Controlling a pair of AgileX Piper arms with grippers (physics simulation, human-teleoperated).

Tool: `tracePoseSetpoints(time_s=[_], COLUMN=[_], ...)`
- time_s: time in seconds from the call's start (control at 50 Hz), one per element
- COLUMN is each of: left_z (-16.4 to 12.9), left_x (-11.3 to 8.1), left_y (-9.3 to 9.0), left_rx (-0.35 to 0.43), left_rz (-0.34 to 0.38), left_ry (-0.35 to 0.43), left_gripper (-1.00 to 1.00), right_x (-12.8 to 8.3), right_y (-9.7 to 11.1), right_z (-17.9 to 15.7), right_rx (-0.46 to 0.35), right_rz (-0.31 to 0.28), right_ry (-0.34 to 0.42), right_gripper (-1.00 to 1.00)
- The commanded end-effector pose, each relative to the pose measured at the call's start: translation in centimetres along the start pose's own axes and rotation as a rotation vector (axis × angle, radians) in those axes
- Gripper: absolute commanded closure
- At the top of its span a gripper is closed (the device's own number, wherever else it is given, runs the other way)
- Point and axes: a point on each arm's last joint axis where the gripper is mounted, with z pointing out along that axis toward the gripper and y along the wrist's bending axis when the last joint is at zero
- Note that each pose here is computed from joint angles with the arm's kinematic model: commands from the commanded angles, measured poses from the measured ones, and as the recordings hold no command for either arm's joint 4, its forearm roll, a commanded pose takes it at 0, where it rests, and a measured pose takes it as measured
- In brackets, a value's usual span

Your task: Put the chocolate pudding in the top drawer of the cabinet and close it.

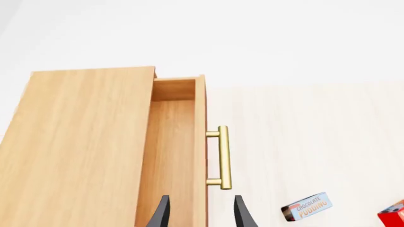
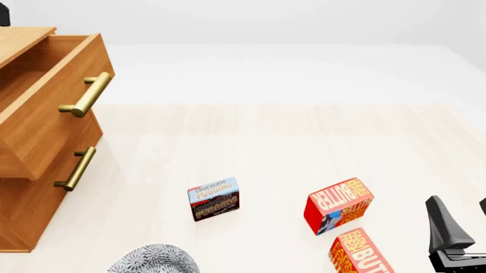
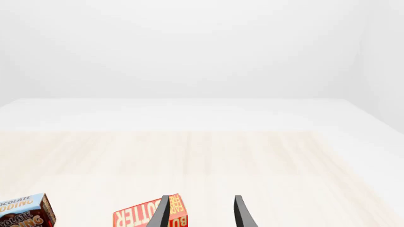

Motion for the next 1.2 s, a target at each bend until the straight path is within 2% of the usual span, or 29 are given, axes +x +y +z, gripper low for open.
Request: tracePoseSetpoints(time_s=[0.02, 0.32, 1.2], left_z=[2.5, 4.3, 7.7], left_x=[0.7, 2.6, 4.7], left_y=[0.1, -0.5, -0.2], left_rx=[-0.005, 0.018, 0.001], left_rz=[-0.027, -0.031, -0.046], left_ry=[0.042, 0.085, 0.139], left_gripper=[-1.00, -1.00, -1.00], right_x=[0.0, 0.0, 0.0], right_y=[0.0, 0.0, 0.0], right_z=[0.0, 0.0, 0.0], right_rx=[0.000, 0.000, 0.000], right_rz=[0.000, 0.000, 0.000], right_ry=[0.001, 0.001, 0.001], right_gripper=[-1.00, -1.00, -1.00])
